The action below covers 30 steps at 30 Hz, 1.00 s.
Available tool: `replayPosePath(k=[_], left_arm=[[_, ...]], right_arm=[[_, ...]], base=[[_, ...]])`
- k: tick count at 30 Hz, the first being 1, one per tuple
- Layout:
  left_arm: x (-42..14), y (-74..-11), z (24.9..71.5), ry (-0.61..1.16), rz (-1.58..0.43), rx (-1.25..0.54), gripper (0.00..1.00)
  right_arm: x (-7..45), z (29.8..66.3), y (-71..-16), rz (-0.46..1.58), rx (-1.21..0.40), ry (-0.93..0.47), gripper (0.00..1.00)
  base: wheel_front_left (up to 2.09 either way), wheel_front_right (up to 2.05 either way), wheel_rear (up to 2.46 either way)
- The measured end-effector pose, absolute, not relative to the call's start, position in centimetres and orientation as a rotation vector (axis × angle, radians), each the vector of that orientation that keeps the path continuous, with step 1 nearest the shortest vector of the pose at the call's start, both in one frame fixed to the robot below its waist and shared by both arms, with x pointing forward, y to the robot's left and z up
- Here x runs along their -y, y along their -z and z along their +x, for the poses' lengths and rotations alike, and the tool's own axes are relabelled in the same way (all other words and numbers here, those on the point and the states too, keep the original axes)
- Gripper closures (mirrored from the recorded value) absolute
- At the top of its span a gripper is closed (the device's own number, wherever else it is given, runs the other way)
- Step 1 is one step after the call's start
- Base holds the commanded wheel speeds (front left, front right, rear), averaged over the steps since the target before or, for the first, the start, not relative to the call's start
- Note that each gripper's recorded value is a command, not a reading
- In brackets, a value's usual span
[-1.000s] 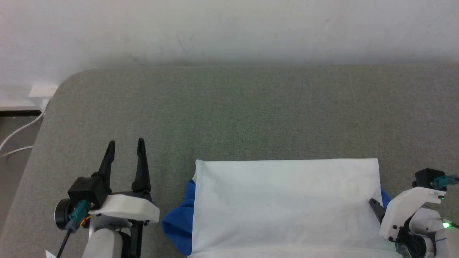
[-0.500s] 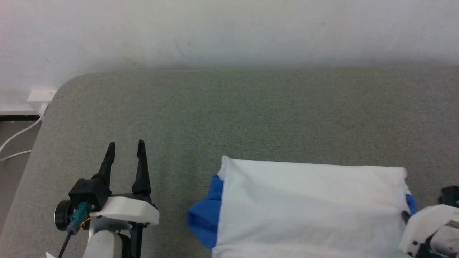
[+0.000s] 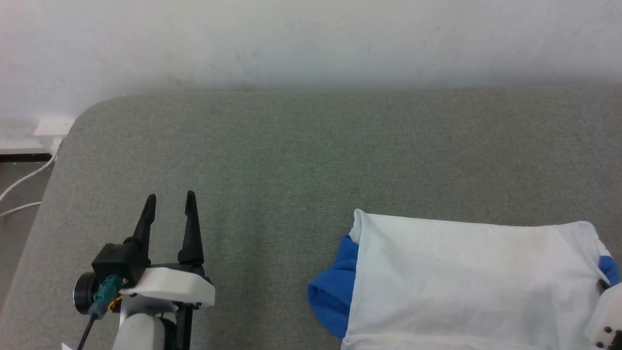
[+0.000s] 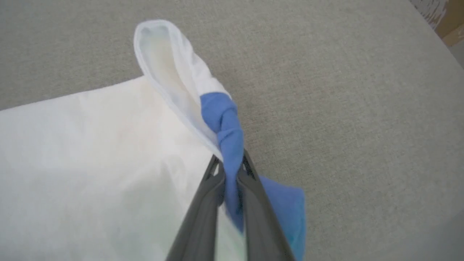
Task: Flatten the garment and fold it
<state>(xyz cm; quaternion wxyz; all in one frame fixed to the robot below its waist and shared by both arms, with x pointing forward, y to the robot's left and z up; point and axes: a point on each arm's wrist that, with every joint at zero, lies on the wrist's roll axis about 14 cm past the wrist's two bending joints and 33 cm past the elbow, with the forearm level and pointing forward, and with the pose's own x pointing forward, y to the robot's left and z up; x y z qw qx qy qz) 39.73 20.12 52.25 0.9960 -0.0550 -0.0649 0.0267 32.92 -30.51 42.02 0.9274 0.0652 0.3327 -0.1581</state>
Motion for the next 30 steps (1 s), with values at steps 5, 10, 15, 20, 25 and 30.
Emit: replayPosePath(k=[5, 10, 15, 20, 25, 30], left_arm=[[-20.3, -52.3, 39.6, -0.054, -0.110, 0.132, 0.00], [-20.4, -52.2, 39.6, -0.058, -0.109, 0.128, 0.00], [-20.5, -51.8, 39.6, -0.063, -0.108, 0.117, 0.00], [-20.8, -51.3, 39.6, -0.073, -0.110, 0.104, 0.00], [-21.3, -50.8, 39.6, -0.086, -0.112, 0.090, 0.00], [-21.7, -50.3, 39.4, -0.100, -0.114, 0.073, 0.00]], right_arm=[[26.2, 33.3, -44.6, 0.155, -0.683, 0.165, 1.00], [19.6, 33.7, -47.2, 0.139, -0.674, -0.063, 1.00], [12.1, 34.3, -48.4, 0.096, -0.663, -0.301, 1.00], [5.1, 35.2, -48.2, 0.050, -0.660, -0.520, 1.00], [1.0, 35.4, -45.2, 0.020, -0.740, -0.650, 1.00], [-0.8, 36.0, -42.5, 0.010, -0.800, -0.699, 0.28]], base=[[0.00, 0.00, 0.00], [0.00, 0.00, 0.00], [0.00, 0.00, 0.00], [0.00, 0.00, 0.00], [0.00, 0.00, 0.00], [0.00, 0.00, 0.00]])
